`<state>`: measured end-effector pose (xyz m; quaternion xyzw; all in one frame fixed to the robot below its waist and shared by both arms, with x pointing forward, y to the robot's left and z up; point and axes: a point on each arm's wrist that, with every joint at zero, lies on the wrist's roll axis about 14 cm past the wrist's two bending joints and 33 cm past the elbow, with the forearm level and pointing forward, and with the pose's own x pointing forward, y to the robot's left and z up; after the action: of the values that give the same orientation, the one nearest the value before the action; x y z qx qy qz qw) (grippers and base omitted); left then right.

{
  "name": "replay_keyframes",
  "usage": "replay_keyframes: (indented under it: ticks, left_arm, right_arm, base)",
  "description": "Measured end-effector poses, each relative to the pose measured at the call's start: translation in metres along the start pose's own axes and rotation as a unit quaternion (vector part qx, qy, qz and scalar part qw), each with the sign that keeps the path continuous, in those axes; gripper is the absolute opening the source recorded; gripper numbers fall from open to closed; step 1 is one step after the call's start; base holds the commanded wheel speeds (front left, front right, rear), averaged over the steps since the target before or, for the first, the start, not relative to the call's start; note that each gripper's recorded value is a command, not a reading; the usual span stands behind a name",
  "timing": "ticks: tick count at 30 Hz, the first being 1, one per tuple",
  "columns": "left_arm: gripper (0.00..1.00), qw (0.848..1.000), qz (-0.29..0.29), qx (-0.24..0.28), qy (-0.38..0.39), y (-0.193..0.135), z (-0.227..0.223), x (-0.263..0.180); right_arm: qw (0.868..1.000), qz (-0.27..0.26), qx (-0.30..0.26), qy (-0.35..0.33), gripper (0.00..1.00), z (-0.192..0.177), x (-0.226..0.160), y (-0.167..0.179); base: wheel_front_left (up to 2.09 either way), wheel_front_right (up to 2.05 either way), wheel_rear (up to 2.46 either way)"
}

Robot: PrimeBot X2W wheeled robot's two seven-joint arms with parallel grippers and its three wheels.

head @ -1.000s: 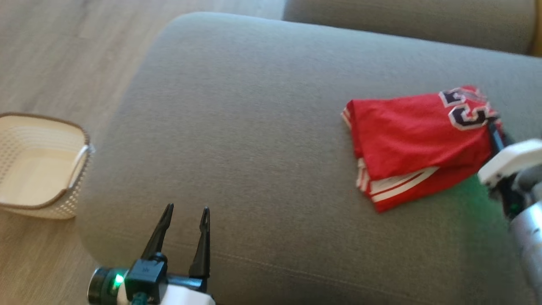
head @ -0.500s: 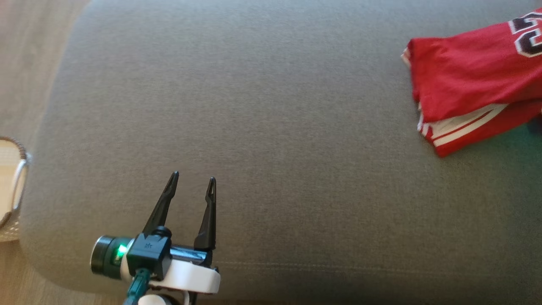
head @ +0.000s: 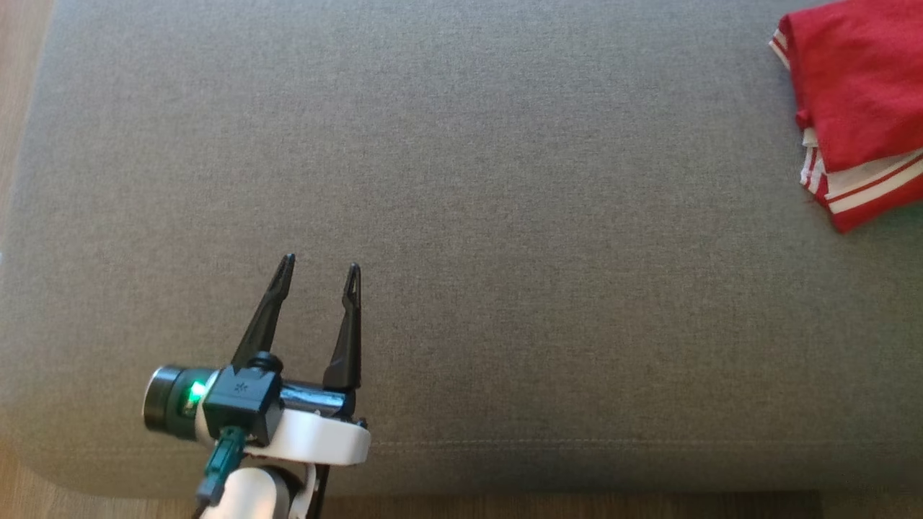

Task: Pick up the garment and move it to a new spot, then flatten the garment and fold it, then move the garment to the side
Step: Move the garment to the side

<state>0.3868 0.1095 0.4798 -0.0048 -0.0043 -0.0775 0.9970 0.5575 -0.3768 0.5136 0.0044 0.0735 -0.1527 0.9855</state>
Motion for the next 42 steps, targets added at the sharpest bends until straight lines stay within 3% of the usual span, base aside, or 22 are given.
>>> replay_keyframes:
  ticks: [1,2,3,10,14,19,23,32,38,42]
  left_arm:
    - [1.00,1.000,0.001,0.001,-0.001,0.001,0.000,0.001]
    - [1.00,1.000,0.002,0.000,-0.001,0.002,0.000,0.001]
    - [1.00,1.000,0.001,-0.002,0.000,0.002,0.000,0.001]
    - [1.00,1.000,-0.002,-0.001,-0.006,0.001,0.005,-0.003]
    - [1.00,1.000,0.004,0.003,-0.017,0.003,0.013,-0.006]
    - [1.00,1.000,-0.001,0.001,-0.023,-0.002,0.019,-0.017]
    - [1.00,0.999,0.004,0.001,-0.036,-0.002,0.028,-0.023]
    - [1.00,0.997,0.042,-0.043,-0.047,0.008,0.038,-0.044]
    - [1.00,0.996,0.053,-0.050,-0.058,0.010,0.045,-0.052]
    - [1.00,0.995,0.059,-0.045,-0.063,0.012,0.047,-0.058]
  right_arm:
    - [1.000,0.000,-0.010,0.002,0.35,-0.001,0.001,-0.001]
    - [1.000,-0.002,-0.012,0.004,0.82,-0.002,0.001,-0.003]
    - [1.000,-0.005,-0.011,0.004,1.00,-0.002,0.001,-0.005]
    - [0.993,-0.009,-0.088,-0.074,1.00,0.052,-0.004,-0.016]
    - [0.992,0.031,-0.096,-0.079,1.00,0.029,-0.024,0.028]
    - [0.992,0.093,-0.069,-0.049,1.00,-0.026,-0.072,0.094]
    - [0.990,0.117,-0.047,-0.058,1.00,-0.036,-0.108,0.118]
    - [0.982,0.153,0.019,-0.113,1.00,-0.022,-0.180,0.125]
    - [0.971,0.172,0.034,-0.163,1.00,0.001,-0.218,0.126]
    - [0.970,0.175,0.041,-0.162,1.00,-0.005,-0.240,0.121]
  base:
    - [0.00,0.00,0.00]
    - [0.00,0.00,0.00]
    - [0.00,0.00,0.00]
    - [0.00,0.00,0.00]
    - [0.00,0.00,0.00]
    - [0.00,0.00,0.00]
    - [0.00,0.00,0.00]
    - [0.00,0.00,0.00]
    - [0.00,0.00,0.00]
    - [0.00,0.00,0.00]
